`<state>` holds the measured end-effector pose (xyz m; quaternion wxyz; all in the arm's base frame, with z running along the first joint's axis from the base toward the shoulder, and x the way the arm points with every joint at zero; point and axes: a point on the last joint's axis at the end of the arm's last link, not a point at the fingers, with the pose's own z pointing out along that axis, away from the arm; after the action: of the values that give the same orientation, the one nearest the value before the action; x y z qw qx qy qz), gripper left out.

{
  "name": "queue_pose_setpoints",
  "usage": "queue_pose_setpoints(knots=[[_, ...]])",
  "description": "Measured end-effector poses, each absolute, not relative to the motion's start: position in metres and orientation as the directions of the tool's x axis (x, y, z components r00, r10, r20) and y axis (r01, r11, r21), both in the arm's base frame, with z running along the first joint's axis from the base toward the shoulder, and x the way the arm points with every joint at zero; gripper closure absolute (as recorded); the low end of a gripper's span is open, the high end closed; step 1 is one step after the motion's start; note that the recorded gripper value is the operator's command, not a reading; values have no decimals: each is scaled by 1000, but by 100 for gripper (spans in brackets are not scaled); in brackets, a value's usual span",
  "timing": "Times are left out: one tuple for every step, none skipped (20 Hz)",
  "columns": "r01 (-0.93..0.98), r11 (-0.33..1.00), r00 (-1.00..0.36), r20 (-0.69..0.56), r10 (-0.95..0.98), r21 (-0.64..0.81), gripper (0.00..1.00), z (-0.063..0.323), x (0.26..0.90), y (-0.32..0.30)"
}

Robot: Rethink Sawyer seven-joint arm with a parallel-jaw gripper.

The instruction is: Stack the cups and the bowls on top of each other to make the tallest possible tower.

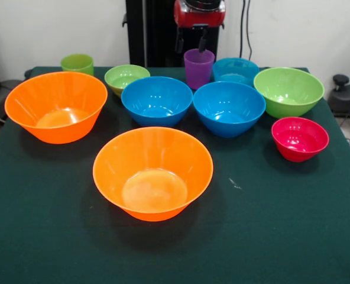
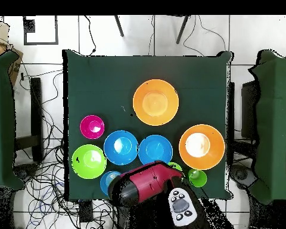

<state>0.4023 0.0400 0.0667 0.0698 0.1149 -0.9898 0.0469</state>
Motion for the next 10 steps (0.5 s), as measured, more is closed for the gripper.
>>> queue_pose_setpoints(knots=[[-235,969,-964,150,-222,-77,0,68,401,40],[-236,969,-963,150,-222,-77,0,68,400,40],[-237,968,-963,151,-223,-78,0,71,397,41],[-238,968,-963,152,-224,-79,0,72,396,41],[-238,968,-962,152,-225,-80,0,73,394,41],[-239,968,-962,153,-225,-81,0,74,393,41],[-239,968,-962,154,-225,-82,0,75,392,41],[-239,967,-962,155,-224,-83,0,76,390,41],[-239,967,-962,156,-224,-85,0,76,389,41],[-239,967,-962,157,-224,-86,0,77,388,40]])
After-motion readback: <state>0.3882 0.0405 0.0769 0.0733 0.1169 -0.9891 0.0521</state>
